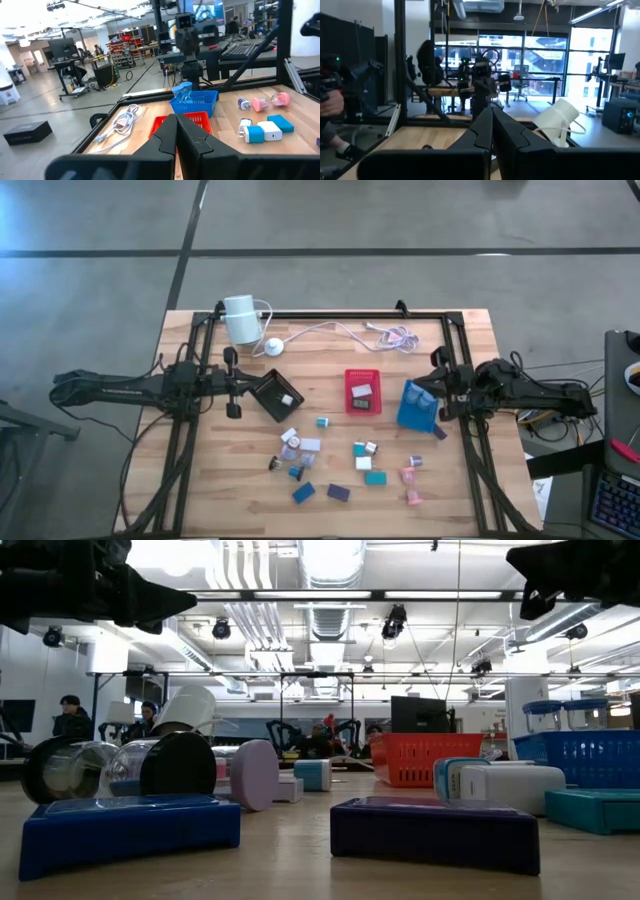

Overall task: Pick & Place Office items
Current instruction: Put the top blue charger adaptor into the black bin

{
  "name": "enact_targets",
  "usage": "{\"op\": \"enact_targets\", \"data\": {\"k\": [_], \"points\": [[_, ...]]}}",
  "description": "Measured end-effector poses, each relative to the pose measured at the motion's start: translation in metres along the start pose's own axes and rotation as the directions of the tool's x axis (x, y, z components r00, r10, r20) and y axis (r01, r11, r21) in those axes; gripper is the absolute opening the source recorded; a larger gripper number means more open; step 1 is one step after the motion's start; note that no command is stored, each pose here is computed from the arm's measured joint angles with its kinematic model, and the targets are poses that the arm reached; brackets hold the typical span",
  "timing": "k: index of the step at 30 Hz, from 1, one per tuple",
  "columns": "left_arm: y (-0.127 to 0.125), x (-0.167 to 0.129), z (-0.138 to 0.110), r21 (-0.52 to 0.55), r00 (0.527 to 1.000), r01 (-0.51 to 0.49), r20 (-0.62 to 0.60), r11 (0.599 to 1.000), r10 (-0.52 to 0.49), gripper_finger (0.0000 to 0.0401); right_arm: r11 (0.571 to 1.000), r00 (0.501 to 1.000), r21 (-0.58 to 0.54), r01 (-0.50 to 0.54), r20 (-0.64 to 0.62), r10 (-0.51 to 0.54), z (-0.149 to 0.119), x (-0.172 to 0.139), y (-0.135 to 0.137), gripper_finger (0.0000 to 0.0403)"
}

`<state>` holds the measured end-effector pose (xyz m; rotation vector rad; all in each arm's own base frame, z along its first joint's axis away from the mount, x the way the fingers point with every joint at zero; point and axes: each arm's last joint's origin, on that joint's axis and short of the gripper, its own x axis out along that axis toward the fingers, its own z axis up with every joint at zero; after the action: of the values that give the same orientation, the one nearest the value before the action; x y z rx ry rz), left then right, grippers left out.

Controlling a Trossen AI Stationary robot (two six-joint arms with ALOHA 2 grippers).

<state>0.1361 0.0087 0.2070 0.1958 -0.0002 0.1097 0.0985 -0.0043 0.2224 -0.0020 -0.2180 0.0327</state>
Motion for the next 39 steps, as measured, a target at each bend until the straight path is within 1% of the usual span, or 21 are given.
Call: {"op": "enact_targets", "data": {"k": [2,4,6,9,11,14,17,21,24,28,30,35,39], "points": [[0.0,0.001,-0.002,-0.041,0.999,-0.023,-0.036,0.999,0.021,0.0012,1.0,1.0,-0.001,0.0,-0.007,0.0,-0.006,-0.001,0.0,0.0008],[0.0,0.005,-0.003,-0.061,0.993,-0.026,-0.112,0.998,0.019,0.0007,1.0,1.0,-0.001,0.001,-0.01,-0.001,-0.008,-0.002,0.0,0.0008],[0.001,0.012,0.001,-0.092,0.984,-0.028,-0.179,0.995,0.011,0.0004,1.0,1.0,-0.002,0.0,-0.007,0.0,-0.008,-0.002,0.0,0.0008],[0.002,0.03,0.01,-0.124,0.961,-0.036,-0.278,0.992,0.0,0.0004,1.0,1.0,-0.002,0.0,-0.004,0.0,-0.005,-0.002,0.0,0.0008],[0.001,0.047,0.014,-0.127,0.932,-0.031,-0.362,0.991,-0.018,0.0003,1.0,1.0,0.004,0.0,-0.011,0.0,-0.006,-0.002,0.0,0.0008],[0.0,0.077,0.019,-0.145,0.864,-0.036,-0.501,0.989,-0.042,0.0003,1.0,1.0,0.008,0.0,-0.024,0.0,-0.009,-0.001,0.0,0.0008],[-0.003,0.109,0.016,-0.137,0.752,-0.027,-0.655,0.99,-0.07,0.0008,1.0,0.999,0.012,0.0,-0.032,0.0,-0.011,-0.001,0.0,0.0008],[-0.008,0.148,0.01,-0.141,0.629,-0.029,-0.772,0.99,-0.092,0.0025,1.0,0.999,0.029,-0.007,-0.032,0.007,-0.011,-0.001,0.0,0.0008],[-0.015,0.173,0.003,-0.156,0.551,0.017,-0.823,0.988,-0.14,0.0053,0.999,0.999,0.033,-0.031,-0.036,0.032,-0.011,-0.001,0.001,0.0008],[-0.028,0.199,-0.002,-0.218,0.499,0.109,-0.831,0.97,-0.243,0.0113,0.999,0.998,0.038,-0.035,-0.043,0.037,-0.012,-0.001,0.001,0.0008],[-0.033,0.209,-0.008,-0.234,0.471,0.129,-0.841,0.964,-0.267,0.0149,0.999,0.998,0.039,-0.035,-0.05,0.037,-0.013,-0.001,0.001,0.0008],[-0.042,0.228,-0.019,-0.24,0.442,0.145,-0.852,0.96,-0.28,0.0243,0.999,0.998,0.04,-0.033,-0.058,0.035,-0.014,-0.001,0.001,0.0008],[-0.047,0.236,-0.029,-0.241,0.417,0.159,-0.862,0.957,-0.287,0.0296,0.999,0.998,0.04,-0.031,-0.057,0.033,-0.013,-0.001,0.001,0.0008]]}}
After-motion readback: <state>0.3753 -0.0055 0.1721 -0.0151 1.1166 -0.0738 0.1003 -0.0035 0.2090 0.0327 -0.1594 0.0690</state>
